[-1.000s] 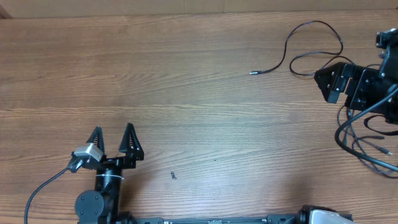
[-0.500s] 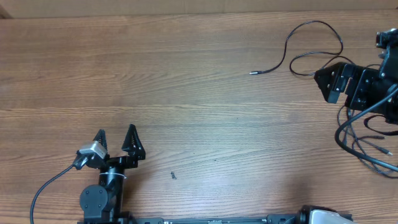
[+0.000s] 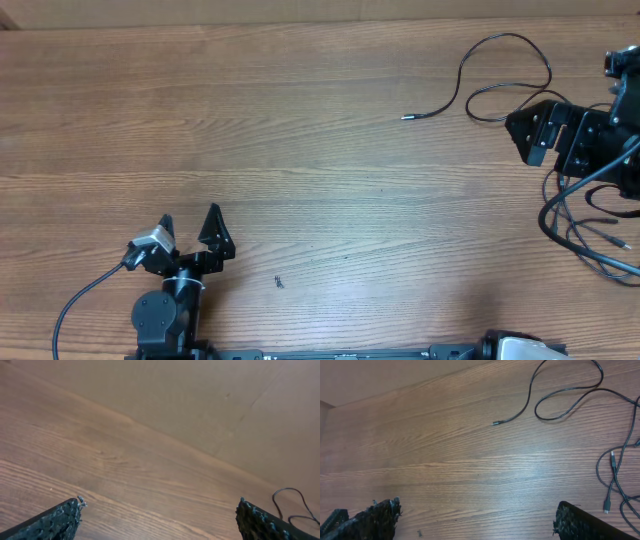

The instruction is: Untangle cables

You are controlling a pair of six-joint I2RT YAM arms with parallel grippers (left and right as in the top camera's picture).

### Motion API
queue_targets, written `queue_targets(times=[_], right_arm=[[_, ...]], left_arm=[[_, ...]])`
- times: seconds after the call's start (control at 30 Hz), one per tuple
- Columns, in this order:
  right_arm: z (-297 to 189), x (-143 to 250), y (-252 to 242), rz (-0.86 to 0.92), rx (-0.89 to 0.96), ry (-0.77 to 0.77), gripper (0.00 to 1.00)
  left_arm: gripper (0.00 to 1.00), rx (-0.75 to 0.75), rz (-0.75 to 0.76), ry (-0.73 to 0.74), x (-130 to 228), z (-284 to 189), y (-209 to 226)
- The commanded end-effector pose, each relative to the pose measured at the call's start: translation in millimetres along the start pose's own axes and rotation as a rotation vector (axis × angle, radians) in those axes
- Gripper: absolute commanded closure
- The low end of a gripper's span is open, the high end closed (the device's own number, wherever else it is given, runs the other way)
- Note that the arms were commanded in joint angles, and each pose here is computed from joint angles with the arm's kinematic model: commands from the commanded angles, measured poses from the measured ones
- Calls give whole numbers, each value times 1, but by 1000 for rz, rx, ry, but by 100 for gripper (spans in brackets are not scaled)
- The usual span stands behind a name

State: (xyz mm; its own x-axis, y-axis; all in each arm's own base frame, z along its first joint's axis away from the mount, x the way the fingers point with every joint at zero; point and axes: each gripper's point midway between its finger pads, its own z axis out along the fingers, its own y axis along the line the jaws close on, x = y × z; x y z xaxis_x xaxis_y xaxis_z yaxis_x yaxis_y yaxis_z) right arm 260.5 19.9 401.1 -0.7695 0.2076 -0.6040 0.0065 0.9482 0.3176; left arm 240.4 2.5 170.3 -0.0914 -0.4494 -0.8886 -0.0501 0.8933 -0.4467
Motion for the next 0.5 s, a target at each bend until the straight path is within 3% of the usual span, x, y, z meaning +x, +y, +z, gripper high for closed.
queue_targets(times=[0.0,0.47], right_arm=[[-1,0,3,-13,-7,-5,0],[-1,0,3,-13,-7,-5,0]], left_arm=[[1,-13,22,8,4,0,3],[0,-28,22,56,18,0,9]])
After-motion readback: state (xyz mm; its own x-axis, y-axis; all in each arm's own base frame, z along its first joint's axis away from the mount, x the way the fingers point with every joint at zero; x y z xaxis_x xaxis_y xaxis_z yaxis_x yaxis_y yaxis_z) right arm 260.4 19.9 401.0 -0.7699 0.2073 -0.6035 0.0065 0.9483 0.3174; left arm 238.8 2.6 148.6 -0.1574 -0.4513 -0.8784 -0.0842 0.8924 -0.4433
